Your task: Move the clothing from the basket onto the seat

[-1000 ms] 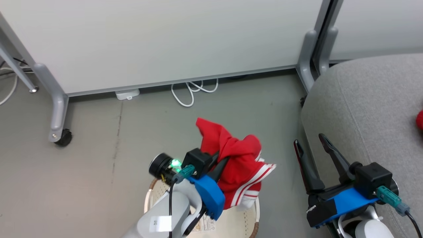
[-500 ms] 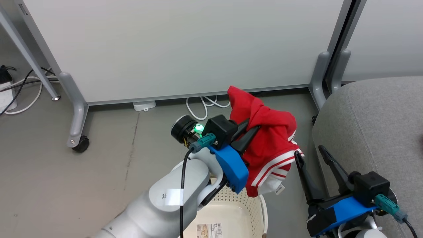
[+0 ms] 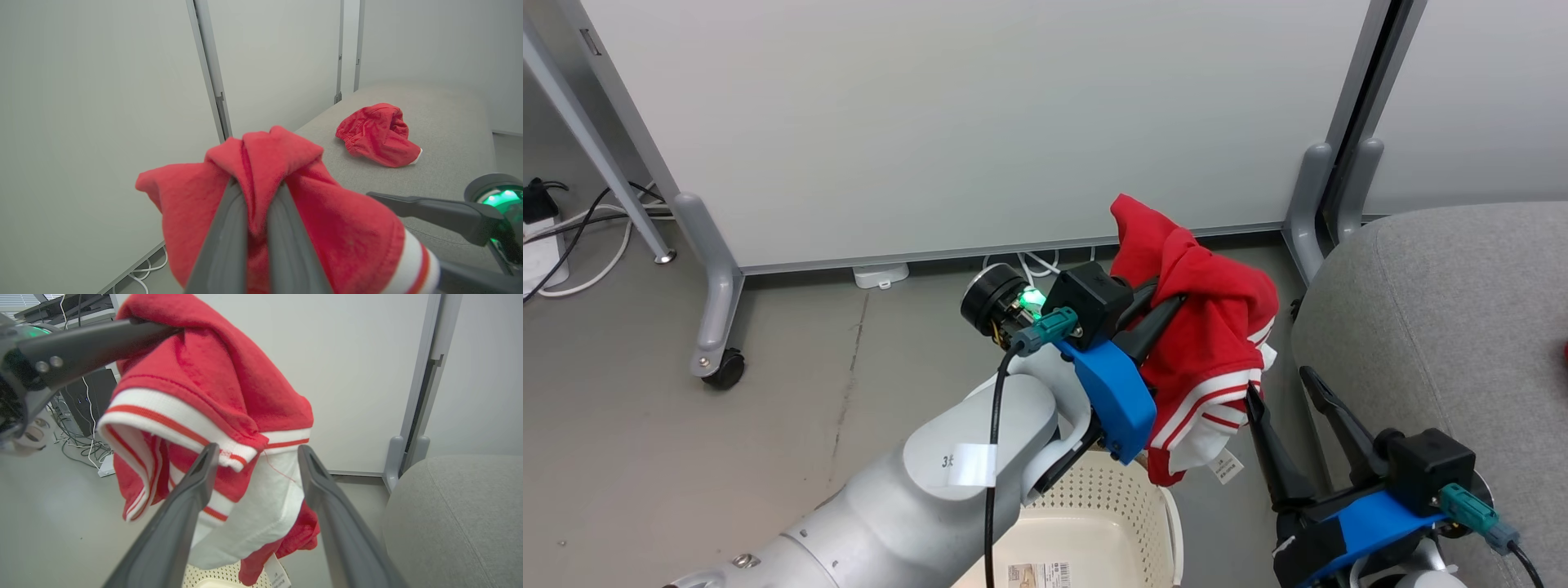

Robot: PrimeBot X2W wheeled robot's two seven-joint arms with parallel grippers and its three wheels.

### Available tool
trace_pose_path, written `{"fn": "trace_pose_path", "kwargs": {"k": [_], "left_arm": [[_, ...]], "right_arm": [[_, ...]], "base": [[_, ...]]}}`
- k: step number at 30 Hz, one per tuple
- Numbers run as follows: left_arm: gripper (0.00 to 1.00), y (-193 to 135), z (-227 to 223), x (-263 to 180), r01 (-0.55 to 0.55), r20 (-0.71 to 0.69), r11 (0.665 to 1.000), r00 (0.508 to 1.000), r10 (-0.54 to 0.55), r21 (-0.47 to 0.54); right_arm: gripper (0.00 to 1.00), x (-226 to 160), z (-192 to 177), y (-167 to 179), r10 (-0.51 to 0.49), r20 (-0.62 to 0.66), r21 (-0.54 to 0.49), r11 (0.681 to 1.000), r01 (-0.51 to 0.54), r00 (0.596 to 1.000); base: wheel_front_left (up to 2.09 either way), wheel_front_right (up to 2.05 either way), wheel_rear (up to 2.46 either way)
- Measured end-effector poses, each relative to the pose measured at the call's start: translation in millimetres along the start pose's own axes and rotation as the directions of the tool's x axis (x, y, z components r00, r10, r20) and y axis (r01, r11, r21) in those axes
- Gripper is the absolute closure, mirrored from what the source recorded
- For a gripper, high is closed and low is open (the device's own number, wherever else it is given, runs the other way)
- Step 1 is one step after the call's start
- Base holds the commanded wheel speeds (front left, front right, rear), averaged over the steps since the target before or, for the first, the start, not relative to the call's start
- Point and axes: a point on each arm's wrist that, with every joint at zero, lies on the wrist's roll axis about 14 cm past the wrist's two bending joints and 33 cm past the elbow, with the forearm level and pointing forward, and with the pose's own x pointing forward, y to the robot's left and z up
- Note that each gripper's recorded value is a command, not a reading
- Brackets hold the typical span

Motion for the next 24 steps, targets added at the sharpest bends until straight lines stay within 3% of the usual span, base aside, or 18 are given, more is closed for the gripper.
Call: {"fn": "trace_pose_path", "kwargs": {"k": [24], "left_arm": [[1.0,0,-8,2,-0.007,-0.023,1.0,1.0,0.006,-0.023]], "right_arm": [[0.0,-2,-22,11,0.029,-0.075,0.04,0.999,-0.026,0.997]], "base": [[0.0,0.0,0.0]]}}
